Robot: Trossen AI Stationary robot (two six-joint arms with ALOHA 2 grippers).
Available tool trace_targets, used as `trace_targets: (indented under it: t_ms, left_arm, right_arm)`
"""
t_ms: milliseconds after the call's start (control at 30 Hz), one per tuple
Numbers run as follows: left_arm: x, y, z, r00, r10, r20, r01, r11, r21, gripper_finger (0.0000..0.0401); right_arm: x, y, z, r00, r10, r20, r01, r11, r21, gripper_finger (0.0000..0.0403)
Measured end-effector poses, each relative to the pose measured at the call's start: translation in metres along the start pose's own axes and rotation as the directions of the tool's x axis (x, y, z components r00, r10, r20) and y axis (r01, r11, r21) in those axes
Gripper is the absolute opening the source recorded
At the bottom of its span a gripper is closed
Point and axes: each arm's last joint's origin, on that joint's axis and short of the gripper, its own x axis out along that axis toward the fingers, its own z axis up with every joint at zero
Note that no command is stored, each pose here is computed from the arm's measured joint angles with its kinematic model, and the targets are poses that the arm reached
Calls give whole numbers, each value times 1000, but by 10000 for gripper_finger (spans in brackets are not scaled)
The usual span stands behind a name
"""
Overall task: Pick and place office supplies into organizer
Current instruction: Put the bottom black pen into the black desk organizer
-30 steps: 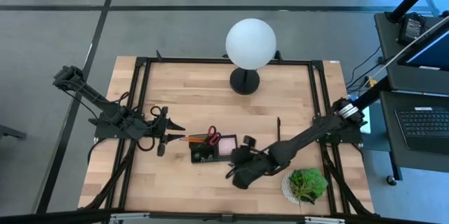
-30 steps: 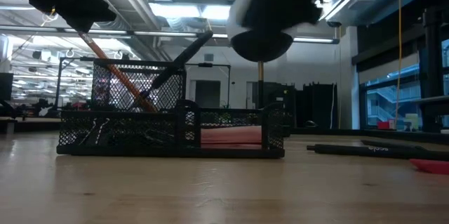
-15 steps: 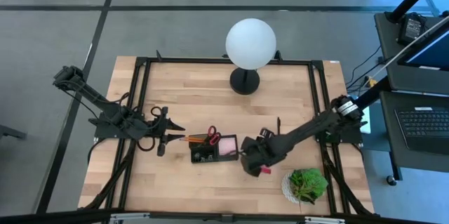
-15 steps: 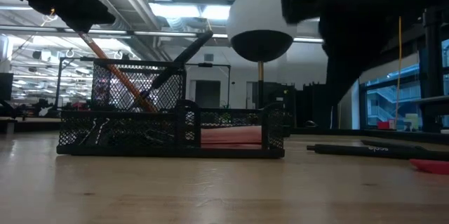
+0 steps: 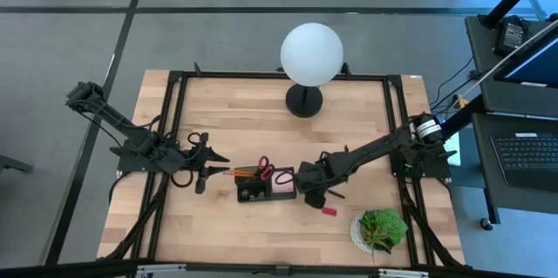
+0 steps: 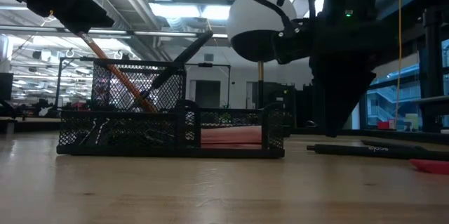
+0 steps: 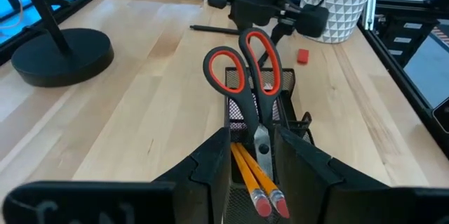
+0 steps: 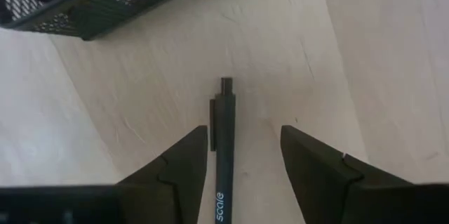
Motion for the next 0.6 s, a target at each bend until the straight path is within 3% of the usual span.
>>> trace_targets:
  t_ms: [600]
  left_arm:
    - [0,0,0,1000,0,-4,0,1000,2,106]
  right_arm:
    - [0,-2,3,999,39,-9,-40,997,-63,180]
